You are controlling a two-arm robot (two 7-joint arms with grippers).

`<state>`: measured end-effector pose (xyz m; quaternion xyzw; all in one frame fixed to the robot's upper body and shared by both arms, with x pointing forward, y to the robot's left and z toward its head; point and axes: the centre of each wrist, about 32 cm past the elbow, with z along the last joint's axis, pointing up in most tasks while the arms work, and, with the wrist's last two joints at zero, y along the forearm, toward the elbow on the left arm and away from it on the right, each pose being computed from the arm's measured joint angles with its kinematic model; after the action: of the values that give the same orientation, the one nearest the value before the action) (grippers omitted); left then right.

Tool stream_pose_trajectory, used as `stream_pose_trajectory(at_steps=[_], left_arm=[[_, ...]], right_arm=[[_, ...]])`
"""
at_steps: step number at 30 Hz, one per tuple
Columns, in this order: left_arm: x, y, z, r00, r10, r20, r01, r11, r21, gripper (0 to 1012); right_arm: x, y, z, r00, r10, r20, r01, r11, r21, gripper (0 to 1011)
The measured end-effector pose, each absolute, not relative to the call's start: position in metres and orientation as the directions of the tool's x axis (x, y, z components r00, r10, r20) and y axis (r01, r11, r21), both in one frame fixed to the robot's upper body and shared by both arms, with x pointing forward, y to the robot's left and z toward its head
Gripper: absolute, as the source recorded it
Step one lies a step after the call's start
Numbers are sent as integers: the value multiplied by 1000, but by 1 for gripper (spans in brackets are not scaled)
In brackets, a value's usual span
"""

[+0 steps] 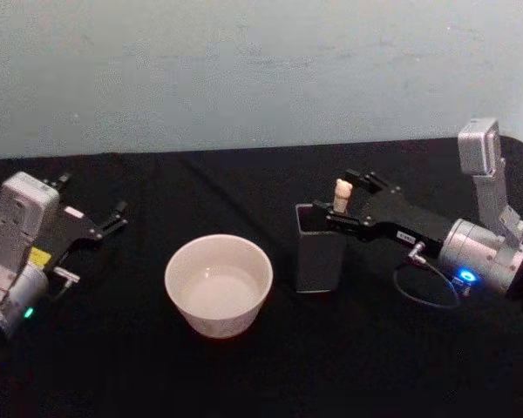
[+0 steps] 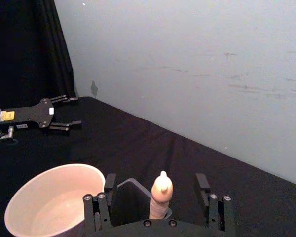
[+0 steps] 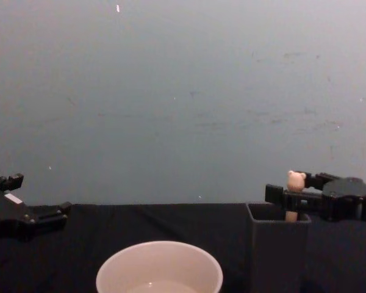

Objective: Pick up the stirring spoon with one hand, stir inside the cup, then place it back in its original position.

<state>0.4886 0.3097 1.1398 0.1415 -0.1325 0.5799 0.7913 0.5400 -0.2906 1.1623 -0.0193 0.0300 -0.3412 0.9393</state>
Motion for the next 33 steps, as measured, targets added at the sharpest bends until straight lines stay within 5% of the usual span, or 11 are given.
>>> stream_pose_trajectory(at_steps=[10, 29, 33], left_arm=[[489, 310, 1140, 292, 880, 374, -955, 287, 70, 1001], [489, 310, 1140, 292, 880, 374, -955, 287, 70, 1002], [489, 310, 1140, 292, 880, 374, -955, 287, 70, 1001]], right_arm=[[540, -291, 1162, 765, -642, -44, 640, 766, -55, 881], [539, -291, 1162, 765, -642, -44, 640, 766, -53, 257], [539, -291, 1163, 765, -642, -44, 640, 766, -53, 214]])
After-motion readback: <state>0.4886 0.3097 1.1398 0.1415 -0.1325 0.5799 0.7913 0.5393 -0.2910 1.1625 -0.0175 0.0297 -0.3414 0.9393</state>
